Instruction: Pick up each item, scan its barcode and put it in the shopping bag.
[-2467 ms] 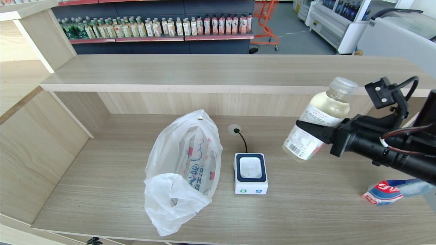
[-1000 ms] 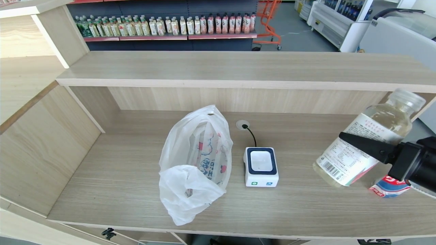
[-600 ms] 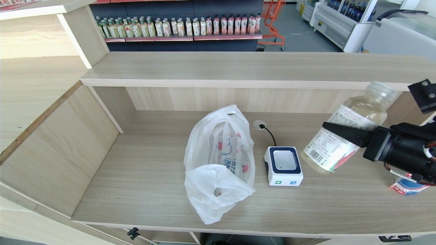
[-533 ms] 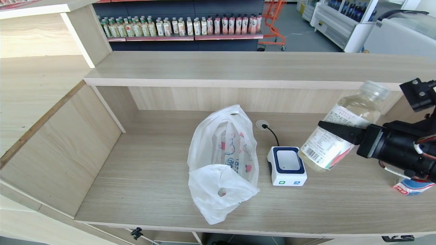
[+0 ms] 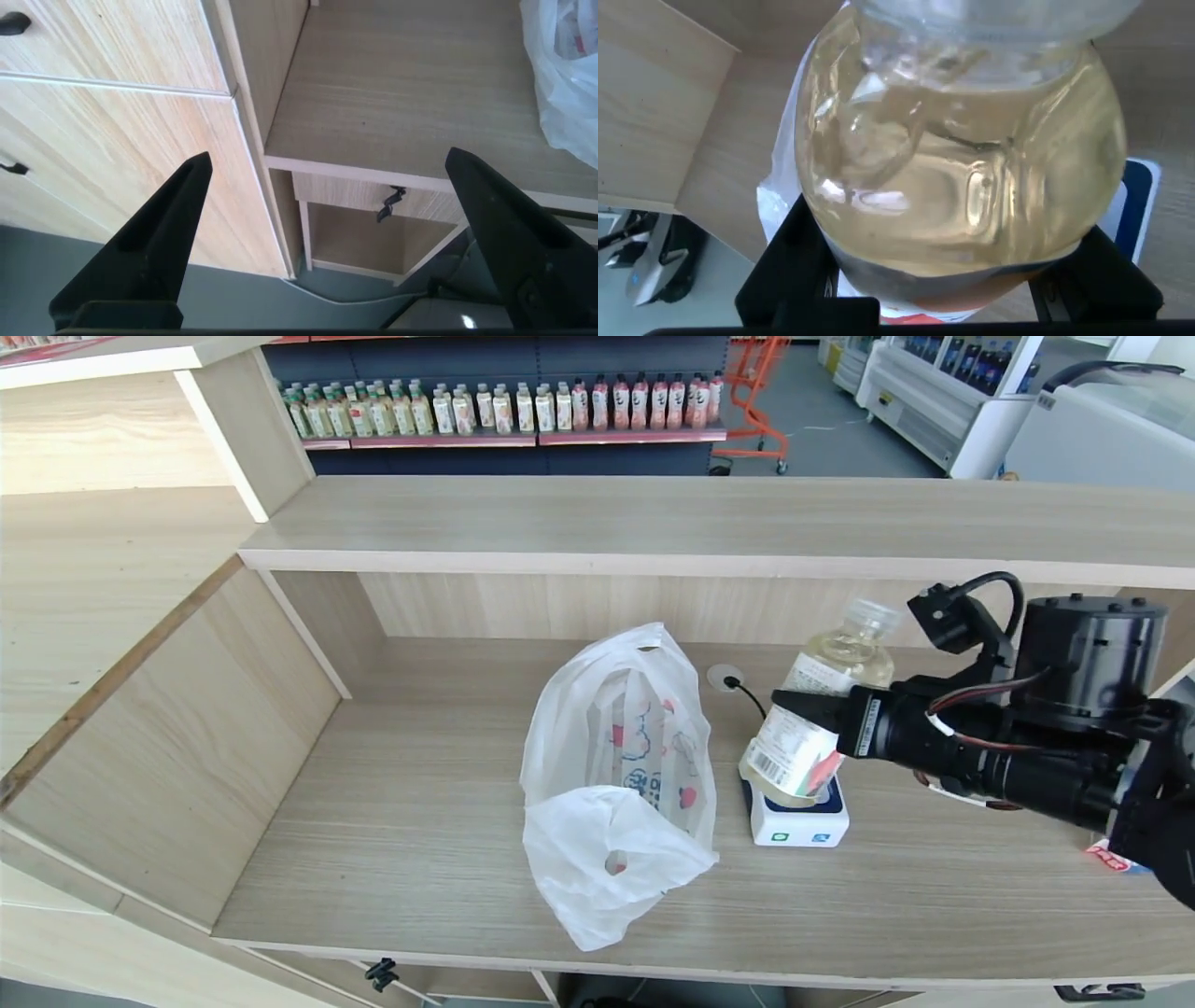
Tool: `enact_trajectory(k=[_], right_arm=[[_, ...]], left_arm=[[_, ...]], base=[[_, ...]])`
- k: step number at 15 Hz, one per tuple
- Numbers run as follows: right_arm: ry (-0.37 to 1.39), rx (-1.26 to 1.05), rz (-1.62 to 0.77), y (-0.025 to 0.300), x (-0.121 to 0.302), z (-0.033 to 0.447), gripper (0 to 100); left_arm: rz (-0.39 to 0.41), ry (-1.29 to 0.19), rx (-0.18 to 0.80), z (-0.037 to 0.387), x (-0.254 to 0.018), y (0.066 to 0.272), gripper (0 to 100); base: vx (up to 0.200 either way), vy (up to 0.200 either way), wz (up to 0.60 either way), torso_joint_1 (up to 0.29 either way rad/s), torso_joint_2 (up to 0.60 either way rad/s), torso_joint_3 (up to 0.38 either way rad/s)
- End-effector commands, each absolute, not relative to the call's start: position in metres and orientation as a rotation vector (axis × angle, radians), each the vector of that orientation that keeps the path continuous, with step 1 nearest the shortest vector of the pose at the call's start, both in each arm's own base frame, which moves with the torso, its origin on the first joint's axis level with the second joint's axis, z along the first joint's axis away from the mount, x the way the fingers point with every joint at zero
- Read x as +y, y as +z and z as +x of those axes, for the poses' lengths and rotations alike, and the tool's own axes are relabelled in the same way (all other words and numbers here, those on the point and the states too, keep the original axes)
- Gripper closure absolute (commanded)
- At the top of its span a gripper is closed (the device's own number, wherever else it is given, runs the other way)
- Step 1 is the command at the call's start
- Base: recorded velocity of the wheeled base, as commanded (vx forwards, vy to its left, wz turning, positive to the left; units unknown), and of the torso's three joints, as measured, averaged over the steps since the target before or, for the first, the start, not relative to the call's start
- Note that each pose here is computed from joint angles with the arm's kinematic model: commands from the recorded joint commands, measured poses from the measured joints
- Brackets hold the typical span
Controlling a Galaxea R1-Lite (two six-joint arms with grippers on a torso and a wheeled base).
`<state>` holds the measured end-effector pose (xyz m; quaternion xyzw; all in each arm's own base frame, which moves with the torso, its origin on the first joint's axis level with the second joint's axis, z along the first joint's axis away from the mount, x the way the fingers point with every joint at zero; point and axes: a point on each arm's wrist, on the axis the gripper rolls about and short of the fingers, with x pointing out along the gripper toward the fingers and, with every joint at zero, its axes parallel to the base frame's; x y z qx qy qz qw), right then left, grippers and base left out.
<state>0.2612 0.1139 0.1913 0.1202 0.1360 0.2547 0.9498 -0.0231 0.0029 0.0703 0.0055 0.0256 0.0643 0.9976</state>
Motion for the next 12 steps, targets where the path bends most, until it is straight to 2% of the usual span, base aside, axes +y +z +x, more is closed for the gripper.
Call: enact_trajectory(k=[1, 5, 12], right_arm=[[0.542, 0.343, 0.224, 0.170, 0.140, 0.281, 100], [0.602, 0.272, 0.224, 0.141, 0.170, 0.305, 100], [0.663, 0.148, 0.086, 0.097, 0.197, 0.328, 100]], left_arm=[[0.011, 0.129, 0.051, -0.023, 0.003, 0.070, 0], [0.011, 0.129, 0.051, -0.023, 0.003, 0.070, 0], [0.011, 0.129, 0.051, -0.023, 0.003, 0.070, 0]], base=[[0.000, 0.000, 0.00, 0.000, 0.00, 0.000], [0.000, 0.000, 0.00, 0.000, 0.00, 0.000], [0.000, 0.000, 0.00, 0.000, 0.00, 0.000]])
